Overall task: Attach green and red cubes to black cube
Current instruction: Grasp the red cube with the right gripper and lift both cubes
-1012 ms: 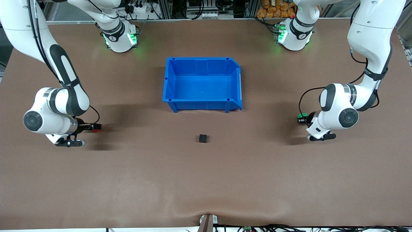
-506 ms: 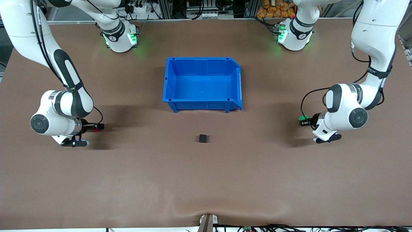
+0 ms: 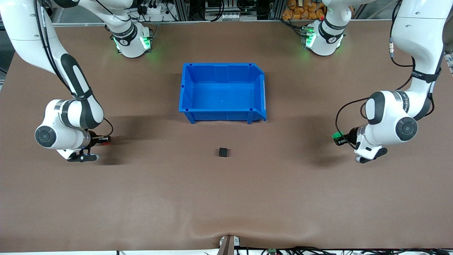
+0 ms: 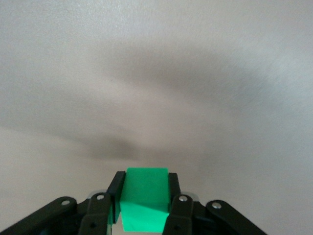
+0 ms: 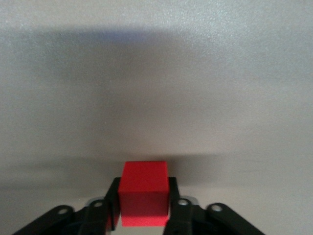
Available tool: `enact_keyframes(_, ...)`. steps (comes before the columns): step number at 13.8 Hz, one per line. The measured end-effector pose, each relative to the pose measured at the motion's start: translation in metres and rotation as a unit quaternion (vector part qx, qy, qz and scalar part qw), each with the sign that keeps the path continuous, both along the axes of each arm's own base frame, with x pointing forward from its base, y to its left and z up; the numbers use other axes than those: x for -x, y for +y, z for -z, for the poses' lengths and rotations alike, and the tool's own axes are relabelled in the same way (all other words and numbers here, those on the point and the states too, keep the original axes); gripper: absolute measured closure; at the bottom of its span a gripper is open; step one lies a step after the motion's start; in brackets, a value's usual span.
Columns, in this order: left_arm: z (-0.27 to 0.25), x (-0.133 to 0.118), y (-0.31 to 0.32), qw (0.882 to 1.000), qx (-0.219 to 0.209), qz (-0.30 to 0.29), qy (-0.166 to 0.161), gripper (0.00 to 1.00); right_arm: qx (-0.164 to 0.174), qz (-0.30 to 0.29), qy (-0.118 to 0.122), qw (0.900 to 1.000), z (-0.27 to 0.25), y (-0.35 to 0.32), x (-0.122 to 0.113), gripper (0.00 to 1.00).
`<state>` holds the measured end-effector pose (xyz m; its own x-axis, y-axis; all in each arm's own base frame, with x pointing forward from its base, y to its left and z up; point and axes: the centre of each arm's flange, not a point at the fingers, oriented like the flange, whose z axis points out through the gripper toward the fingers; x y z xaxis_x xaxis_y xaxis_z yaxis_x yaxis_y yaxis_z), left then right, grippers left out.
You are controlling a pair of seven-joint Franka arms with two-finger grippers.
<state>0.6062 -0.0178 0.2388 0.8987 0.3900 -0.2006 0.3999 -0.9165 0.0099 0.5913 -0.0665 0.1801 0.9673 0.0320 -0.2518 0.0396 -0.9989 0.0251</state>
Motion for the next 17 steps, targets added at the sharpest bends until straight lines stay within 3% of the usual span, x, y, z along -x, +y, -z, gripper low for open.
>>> enact_keyframes(3, -0.008, -0.006, -0.006, 0.999, 0.004, -0.037, -0.003, 0.6, 0.012, -0.024, 0.0, 1.0, -0.002, 0.003, -0.002, 0.6)
enact_keyframes(5, -0.013, -0.009, -0.018, 0.998, 0.003, -0.065, -0.004, 0.6, 0.014, -0.071, -0.012, 0.997, -0.012, 0.01, -0.013, 0.6)
enact_keyframes(8, -0.024, -0.014, -0.043, 0.994, 0.003, -0.109, -0.008, 0.6, -0.002, -0.191, -0.042, 0.981, -0.045, 0.01, -0.041, 0.6)
enact_keyframes(10, -0.029, -0.016, -0.056, 0.991, 0.003, -0.13, -0.009, 0.6, -0.011, -0.279, -0.054, 0.959, -0.066, 0.003, -0.053, 0.6)
enact_keyframes(13, -0.036, -0.02, -0.066, 0.986, 0.001, -0.168, -0.012, 0.6, -0.023, -0.397, -0.066, 0.915, -0.093, 0.008, -0.065, 0.6)
enact_keyframes(17, -0.045, -0.029, -0.098, 0.972, -0.002, -0.236, -0.012, 0.6, -0.028, -0.541, -0.102, 0.834, -0.15, 0.057, -0.088, 0.6)
